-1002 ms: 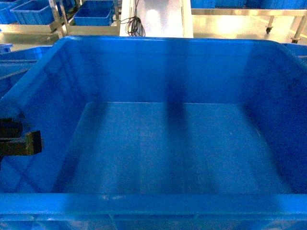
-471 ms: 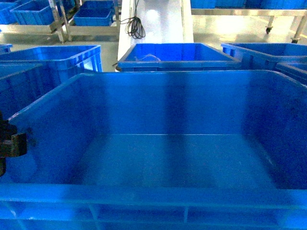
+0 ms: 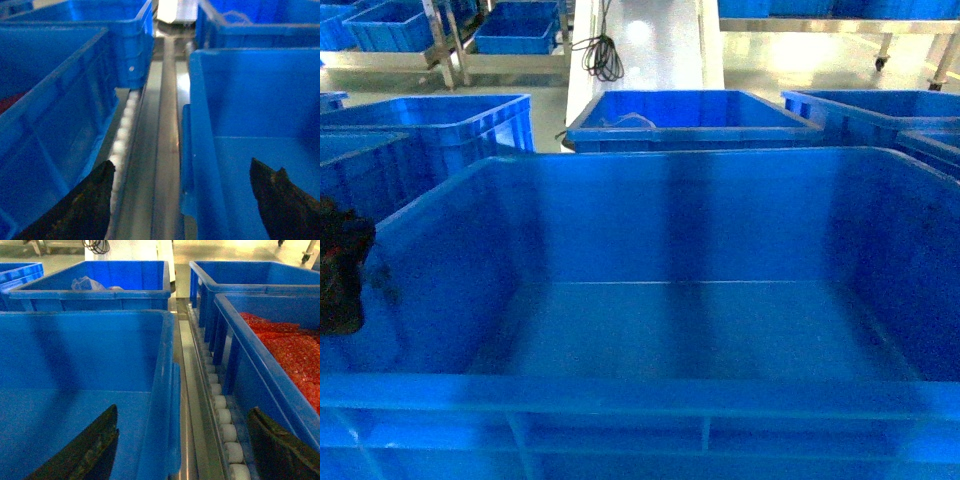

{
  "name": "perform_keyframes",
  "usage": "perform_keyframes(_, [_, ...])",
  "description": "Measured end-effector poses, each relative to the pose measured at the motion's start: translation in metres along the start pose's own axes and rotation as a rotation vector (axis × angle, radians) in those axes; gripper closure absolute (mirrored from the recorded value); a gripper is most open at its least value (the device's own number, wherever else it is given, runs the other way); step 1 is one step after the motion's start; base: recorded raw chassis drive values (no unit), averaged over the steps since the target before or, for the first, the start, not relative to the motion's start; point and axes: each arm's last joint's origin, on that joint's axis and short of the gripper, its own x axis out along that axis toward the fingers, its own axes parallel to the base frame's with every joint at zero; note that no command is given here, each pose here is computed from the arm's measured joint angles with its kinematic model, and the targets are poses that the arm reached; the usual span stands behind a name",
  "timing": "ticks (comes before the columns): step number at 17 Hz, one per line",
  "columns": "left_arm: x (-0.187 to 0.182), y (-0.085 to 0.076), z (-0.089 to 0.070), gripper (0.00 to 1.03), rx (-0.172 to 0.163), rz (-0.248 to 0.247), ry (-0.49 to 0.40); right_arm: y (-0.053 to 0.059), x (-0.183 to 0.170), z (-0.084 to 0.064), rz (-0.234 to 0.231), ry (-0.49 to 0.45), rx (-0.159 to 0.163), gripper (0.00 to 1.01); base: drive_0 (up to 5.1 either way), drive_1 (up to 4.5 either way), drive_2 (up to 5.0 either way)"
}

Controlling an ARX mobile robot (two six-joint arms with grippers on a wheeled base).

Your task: Place box next to blue box on left shelf

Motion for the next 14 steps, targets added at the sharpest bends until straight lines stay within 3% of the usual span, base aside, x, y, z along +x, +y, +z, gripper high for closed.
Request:
perform_keyframes(1, [-0.009, 0.008, -0.017, 0.29, -0.004, -0.043, -0.064, -0.002, -0.011, -0.015, 0.01, -0.062, -0.01, 0.32, 0.0, 0.0, 0.0])
perform_keyframes(2, [-0.019, 0.014, -0.021, 0.39, -0.015, -0.062, -0.139, -0.01, -0.019, -0.016, 0.018, -0.141, -0.007, 0.42, 0.0, 0.0, 0.0])
perform_keyframes(3, [-0.026, 0.018, -0.009, 0.52, -0.038, -0.076, -0.288, -0.015, -0.026, -0.004, -0.007, -0.233, -0.006, 0.55, 0.0, 0.0, 0.0])
perform_keyframes(4, [-0.03, 0.023, -0.009, 0.65, -0.038, -0.069, -0.297, -0.014, -0.033, -0.004, 0.0, -0.255, -0.01, 0.66, 0.0, 0.0, 0.0])
perform_keyframes(6, [-0.041, 0.031, -0.026, 0.89, -0.027, -0.065, -0.228, -0.015, -0.042, -0.022, 0.0, -0.192, -0.016, 0.91, 0.0, 0.0, 0.0])
perform_keyframes(7, [-0.046, 0.033, -0.023, 1.0, -0.032, -0.067, -0.252, -0.015, -0.047, -0.024, 0.0, -0.203, -0.019, 1.0, 0.0, 0.0, 0.0])
perform_keyframes(10, [-0.058, 0.047, -0.026, 1.0, -0.031, -0.068, -0.255, -0.015, -0.059, -0.03, 0.001, -0.252, -0.018, 1.0, 0.0, 0.0, 0.0])
perform_keyframes(11, [-0.061, 0.05, -0.025, 1.0, -0.034, -0.05, -0.261, -0.015, -0.06, -0.04, 0.0, -0.199, -0.017, 1.0, 0.0, 0.0, 0.0])
perform_keyframes(14, [-0.072, 0.05, -0.023, 1.0, -0.031, -0.069, -0.279, -0.015, -0.071, -0.035, 0.002, -0.237, -0.018, 1.0, 0.0, 0.0, 0.0])
